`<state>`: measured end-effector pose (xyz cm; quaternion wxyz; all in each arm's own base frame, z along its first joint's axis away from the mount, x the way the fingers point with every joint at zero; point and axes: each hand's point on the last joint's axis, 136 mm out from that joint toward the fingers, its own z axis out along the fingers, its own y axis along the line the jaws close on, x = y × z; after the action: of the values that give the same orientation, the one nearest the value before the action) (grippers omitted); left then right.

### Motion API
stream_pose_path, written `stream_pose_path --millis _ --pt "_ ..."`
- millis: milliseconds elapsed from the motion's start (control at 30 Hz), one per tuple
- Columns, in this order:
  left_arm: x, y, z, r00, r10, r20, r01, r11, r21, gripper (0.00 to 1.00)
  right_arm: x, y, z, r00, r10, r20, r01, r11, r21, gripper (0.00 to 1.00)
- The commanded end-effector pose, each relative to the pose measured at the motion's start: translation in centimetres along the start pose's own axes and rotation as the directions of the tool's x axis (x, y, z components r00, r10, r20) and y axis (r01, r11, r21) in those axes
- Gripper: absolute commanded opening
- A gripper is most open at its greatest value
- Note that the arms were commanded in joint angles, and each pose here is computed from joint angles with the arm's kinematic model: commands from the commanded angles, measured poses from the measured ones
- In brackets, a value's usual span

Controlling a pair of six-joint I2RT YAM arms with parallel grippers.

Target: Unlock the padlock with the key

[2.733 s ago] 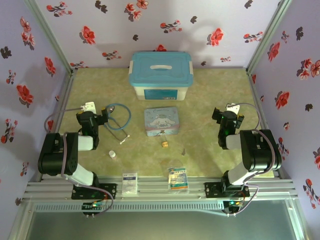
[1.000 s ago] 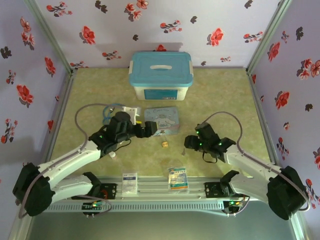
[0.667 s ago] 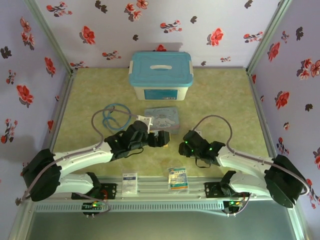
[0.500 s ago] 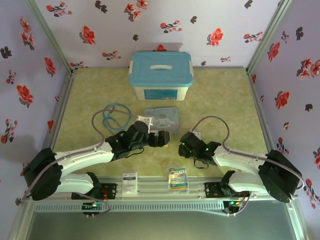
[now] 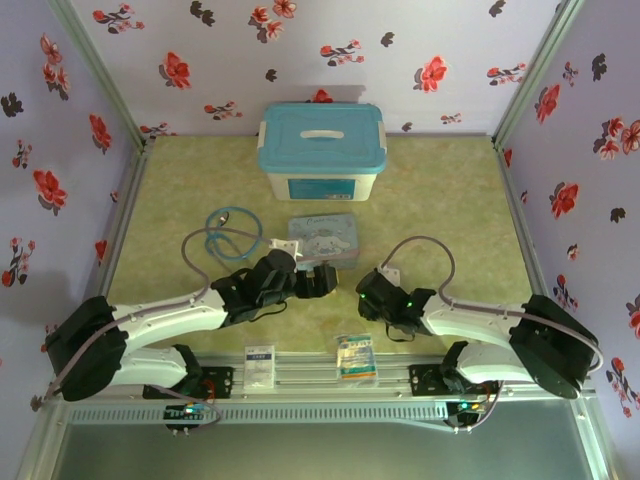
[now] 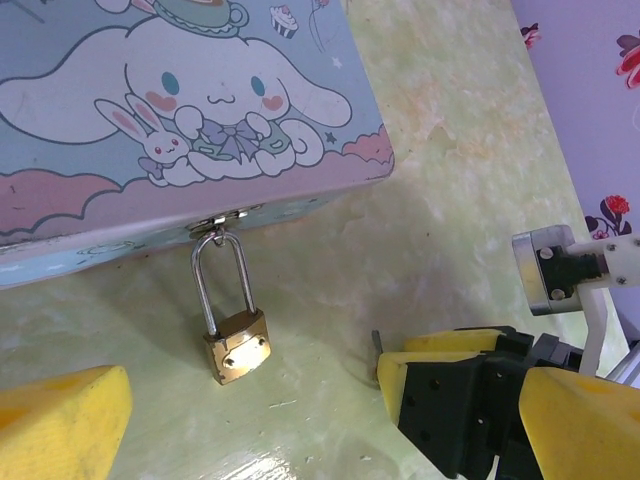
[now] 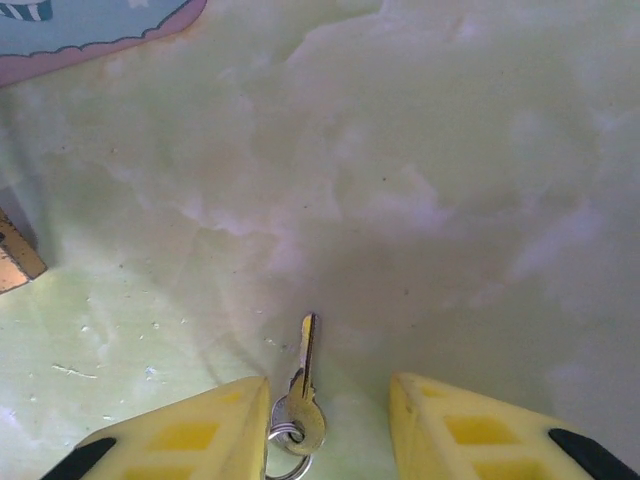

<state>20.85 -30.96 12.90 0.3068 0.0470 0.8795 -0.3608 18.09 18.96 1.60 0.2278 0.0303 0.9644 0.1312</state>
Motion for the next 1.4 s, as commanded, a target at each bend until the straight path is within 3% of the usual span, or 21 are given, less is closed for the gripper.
stream_pose_path --millis 0,667,900,1233,1367 --pt "-0.6 -0.3 -0.4 0.999 -0.023 0.040 0.022 1.000 0.018 1.00 1.5 0.2 0.6 0.999 0.004 -0.047 -0.004 1.000 -0.006 0.34" --pt "-0.3 -0.2 -0.1 0.996 -0.060 0.061 0.057 0.997 0.053 1.00 3.5 1.0 1.2 0.995 -0.050 -0.081 0.053 0.998 0.034 0.13" --pt "-0.2 0.1 0.0 0.997 -0.057 0.060 0.054 0.998 0.044 1.00 2.3 0.9 0.1 0.999 -0.036 -0.003 0.036 0.999 -0.013 0.11" --pt "-0.2 0.2 0.7 0.997 -0.048 0.062 0.046 0.998 0.037 1.00 0.7 -1.3 -1.6 0.993 -0.111 -0.036 0.113 0.991 0.072 0.15" --pt "-0.2 0.2 0.6 0.997 -0.046 0.062 0.043 0.998 0.037 1.00 0.3 -0.1 -2.2 0.998 -0.064 -0.022 0.064 0.998 0.026 0.39"
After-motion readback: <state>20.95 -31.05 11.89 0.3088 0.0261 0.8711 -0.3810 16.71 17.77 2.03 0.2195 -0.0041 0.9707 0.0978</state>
